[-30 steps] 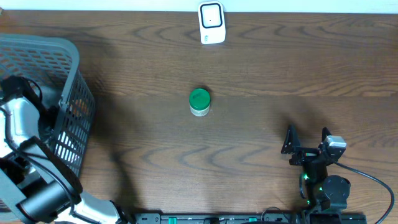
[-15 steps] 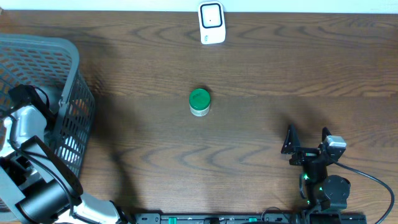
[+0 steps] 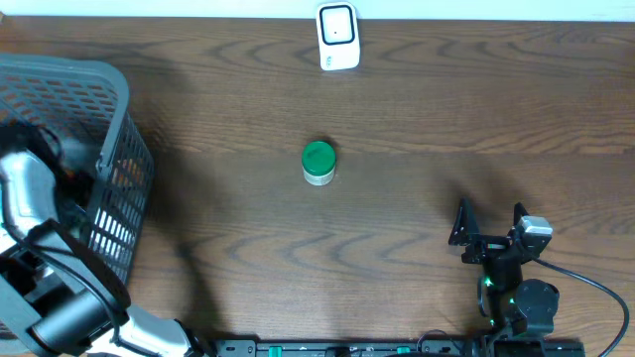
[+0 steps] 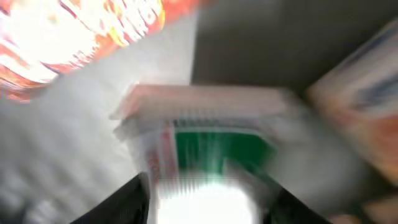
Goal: Scan the item barcode
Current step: 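Return the left gripper to the basket and grasp the Panadol box, then carry the Panadol box to the scanner with the left gripper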
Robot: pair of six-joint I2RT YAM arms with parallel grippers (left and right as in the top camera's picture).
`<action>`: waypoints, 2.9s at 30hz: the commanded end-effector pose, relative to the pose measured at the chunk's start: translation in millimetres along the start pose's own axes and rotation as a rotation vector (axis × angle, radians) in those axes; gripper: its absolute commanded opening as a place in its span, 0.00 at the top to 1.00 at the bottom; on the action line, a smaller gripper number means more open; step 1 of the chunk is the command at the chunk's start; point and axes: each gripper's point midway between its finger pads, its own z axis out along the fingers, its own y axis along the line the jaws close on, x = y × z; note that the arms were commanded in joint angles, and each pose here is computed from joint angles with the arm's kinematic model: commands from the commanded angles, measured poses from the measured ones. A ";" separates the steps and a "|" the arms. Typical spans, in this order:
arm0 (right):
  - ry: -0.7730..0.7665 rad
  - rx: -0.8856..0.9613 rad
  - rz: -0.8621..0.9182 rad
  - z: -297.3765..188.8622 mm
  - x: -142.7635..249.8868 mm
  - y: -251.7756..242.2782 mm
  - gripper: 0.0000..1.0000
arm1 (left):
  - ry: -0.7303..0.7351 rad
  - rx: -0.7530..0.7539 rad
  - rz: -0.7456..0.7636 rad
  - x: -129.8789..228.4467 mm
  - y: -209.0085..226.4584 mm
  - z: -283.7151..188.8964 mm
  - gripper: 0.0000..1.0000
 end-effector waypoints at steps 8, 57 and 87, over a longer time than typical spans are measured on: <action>-0.002 0.014 0.009 -0.2 0.0 -3.2 0.01 | -0.503 0.155 -0.063 -55.6 3.5 -206.1 0.35; -0.002 0.014 0.009 -0.2 0.0 -3.2 0.01 | 0.141 0.051 -0.027 62.4 -3.7 85.1 0.04; -0.002 0.014 0.009 -0.2 0.0 -3.2 0.01 | -0.180 0.128 -0.046 -26.6 -8.3 -89.6 0.63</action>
